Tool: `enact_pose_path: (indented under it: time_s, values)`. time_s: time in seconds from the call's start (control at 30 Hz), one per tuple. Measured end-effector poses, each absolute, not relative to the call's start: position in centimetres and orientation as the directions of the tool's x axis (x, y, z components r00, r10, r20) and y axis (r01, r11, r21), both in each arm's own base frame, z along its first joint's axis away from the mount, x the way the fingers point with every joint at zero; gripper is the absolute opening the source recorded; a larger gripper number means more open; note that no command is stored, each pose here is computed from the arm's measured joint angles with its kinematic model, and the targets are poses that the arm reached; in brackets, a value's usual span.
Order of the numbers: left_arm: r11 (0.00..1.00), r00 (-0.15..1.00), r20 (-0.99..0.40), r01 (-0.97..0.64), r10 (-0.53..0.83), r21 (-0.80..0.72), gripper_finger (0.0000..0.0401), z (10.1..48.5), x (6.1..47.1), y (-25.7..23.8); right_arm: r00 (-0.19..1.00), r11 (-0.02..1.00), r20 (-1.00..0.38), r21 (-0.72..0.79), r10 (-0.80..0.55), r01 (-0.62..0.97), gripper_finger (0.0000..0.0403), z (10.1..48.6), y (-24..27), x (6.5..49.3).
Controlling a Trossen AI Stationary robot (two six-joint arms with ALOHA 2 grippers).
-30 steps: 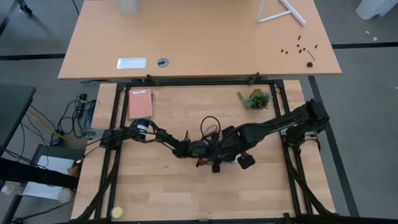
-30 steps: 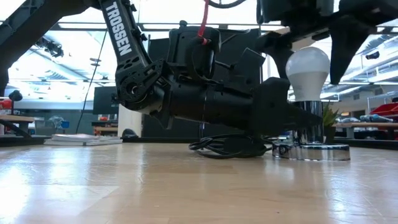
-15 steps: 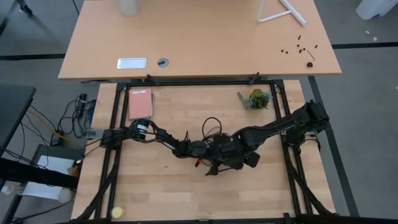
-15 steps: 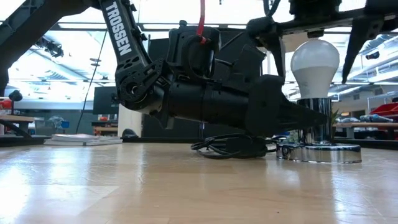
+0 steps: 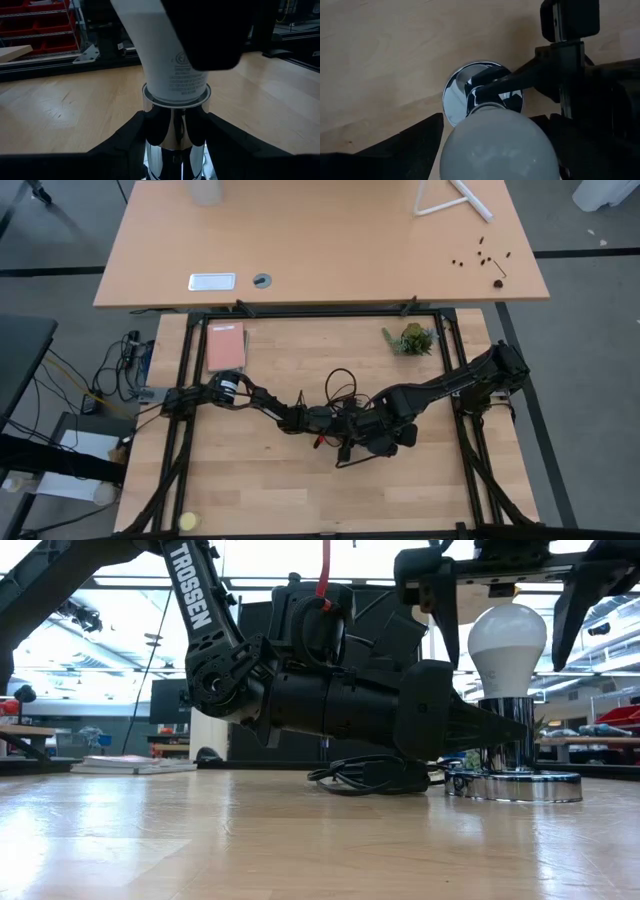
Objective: Screw lightbulb
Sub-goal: Insert the lightbulb into the lamp
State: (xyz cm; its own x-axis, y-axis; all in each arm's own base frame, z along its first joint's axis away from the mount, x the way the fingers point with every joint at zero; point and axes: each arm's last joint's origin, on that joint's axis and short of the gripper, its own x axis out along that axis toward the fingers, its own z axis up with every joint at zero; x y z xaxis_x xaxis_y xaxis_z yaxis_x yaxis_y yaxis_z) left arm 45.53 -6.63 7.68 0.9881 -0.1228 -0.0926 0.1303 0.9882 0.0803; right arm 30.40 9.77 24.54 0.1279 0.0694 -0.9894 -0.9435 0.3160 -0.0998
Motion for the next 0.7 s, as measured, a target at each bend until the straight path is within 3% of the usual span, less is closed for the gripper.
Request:
enact_pose_path:
  time_s: [0.4,0.57,0.7]
  values:
    - [0.989,0.988,-0.093,0.128,-0.121,0.078,0.0178,7.7,45.5,-6.6,0.098,0.327,-0.992,-0.067,0.079,-0.943,0.0288,23.2,9.6,30.0]
    - [0.989,0.988,-0.093,0.128,-0.120,0.078,0.0178,7.7,45.5,-6.6,0.110,0.420,-0.990,-0.064,0.087,-0.905,0.0256,23.2,9.5,30.1]
    - [0.989,0.988,-0.093,0.128,-0.120,0.077,0.0178,7.7,45.5,-6.6,0.113,0.504,-0.989,-0.053,0.090,-0.862,0.0255,23.2,9.3,30.2]
